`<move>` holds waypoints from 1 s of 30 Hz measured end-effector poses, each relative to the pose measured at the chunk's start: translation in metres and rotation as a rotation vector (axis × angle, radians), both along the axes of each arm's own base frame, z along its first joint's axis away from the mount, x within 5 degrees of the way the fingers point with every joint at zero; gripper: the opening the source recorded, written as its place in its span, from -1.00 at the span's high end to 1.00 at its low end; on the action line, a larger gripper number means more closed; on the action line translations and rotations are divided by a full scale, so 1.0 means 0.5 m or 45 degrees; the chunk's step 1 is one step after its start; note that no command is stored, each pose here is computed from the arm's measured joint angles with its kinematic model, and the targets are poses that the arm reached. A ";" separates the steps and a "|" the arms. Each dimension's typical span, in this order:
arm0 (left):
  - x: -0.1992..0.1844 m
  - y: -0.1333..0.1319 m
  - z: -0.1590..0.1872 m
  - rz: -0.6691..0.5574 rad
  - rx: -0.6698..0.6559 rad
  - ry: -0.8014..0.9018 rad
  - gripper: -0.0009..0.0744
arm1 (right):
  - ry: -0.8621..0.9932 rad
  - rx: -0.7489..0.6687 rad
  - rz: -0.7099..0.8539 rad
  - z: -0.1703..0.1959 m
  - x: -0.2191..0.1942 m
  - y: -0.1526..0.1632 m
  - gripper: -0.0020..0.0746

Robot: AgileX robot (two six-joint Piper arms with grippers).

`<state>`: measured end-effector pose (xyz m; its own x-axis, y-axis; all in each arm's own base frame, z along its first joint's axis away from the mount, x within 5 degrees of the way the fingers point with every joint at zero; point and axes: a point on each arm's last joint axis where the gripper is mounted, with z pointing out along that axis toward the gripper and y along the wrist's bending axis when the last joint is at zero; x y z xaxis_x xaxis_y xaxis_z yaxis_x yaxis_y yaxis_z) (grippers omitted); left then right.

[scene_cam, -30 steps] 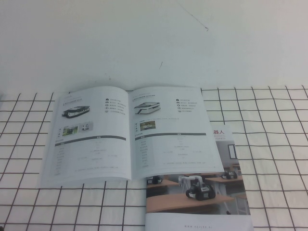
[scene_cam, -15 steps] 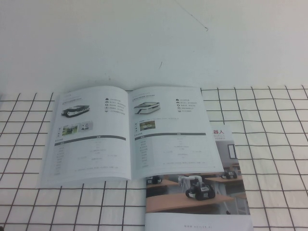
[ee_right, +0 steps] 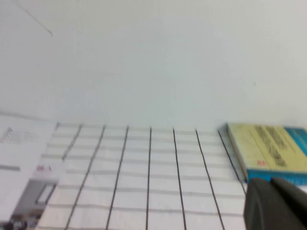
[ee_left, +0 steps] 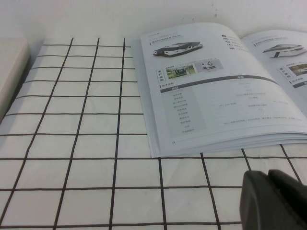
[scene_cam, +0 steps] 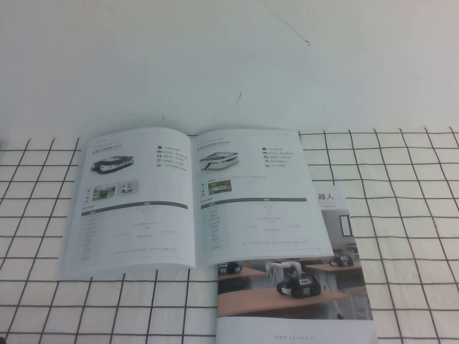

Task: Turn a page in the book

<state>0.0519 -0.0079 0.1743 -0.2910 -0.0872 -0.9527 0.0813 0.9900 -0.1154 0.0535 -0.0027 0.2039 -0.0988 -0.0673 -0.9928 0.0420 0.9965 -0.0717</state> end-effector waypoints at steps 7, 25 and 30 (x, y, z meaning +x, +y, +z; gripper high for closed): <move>0.000 0.000 0.000 0.000 0.000 0.000 0.98 | 0.295 0.022 -0.034 -0.071 -0.004 -0.003 0.95; 0.000 0.000 0.000 0.000 0.000 0.000 0.98 | 0.351 0.108 -0.083 -0.079 -0.007 -0.005 0.95; 0.000 0.000 0.000 0.000 0.000 0.002 0.99 | 0.351 0.158 -0.180 -0.080 -0.009 -0.012 0.95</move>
